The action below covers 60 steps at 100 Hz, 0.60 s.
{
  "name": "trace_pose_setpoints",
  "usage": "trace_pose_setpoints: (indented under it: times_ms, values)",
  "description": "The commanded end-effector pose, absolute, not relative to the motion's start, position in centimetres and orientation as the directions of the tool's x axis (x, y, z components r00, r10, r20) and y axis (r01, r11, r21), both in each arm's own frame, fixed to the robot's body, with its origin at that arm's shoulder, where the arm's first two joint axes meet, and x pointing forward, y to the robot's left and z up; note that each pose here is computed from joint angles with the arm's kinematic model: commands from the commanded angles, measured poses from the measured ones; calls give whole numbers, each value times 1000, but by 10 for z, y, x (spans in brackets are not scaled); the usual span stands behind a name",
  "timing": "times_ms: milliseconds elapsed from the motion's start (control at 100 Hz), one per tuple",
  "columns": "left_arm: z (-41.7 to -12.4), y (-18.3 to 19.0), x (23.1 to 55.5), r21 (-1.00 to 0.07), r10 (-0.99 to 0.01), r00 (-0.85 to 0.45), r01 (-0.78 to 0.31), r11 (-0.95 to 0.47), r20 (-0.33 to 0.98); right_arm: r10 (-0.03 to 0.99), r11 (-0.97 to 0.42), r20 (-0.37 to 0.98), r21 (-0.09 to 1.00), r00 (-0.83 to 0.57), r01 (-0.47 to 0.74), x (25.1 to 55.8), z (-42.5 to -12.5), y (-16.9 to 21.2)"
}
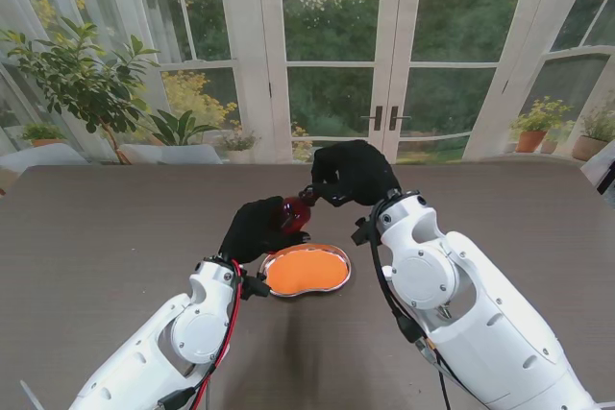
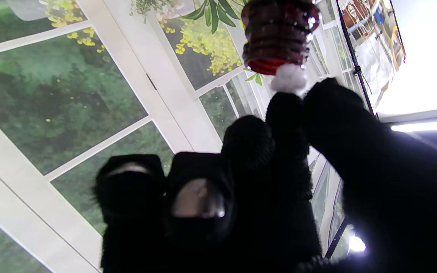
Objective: Collect the cotton balls from the tray into a sample bottle
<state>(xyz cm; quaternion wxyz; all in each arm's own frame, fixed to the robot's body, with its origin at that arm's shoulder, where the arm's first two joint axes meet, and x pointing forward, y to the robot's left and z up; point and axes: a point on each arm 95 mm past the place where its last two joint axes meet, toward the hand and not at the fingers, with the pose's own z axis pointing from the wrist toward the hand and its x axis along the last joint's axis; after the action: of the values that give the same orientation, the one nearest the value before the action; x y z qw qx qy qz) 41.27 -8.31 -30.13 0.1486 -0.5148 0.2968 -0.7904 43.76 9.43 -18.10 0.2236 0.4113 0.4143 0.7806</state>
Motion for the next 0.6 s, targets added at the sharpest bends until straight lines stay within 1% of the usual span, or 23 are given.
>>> trace_pose_setpoints:
  times_ms: [0, 590]
  values:
    - [-301, -86, 411, -620, -535, -423, -87, -779, 731, 684, -557, 461, 831, -565, 4, 435, -180, 96]
    - [-301, -85, 412, -619, -533, -433, -77, -781, 727, 667, -571, 485, 821, -565, 31, 433, -183, 100]
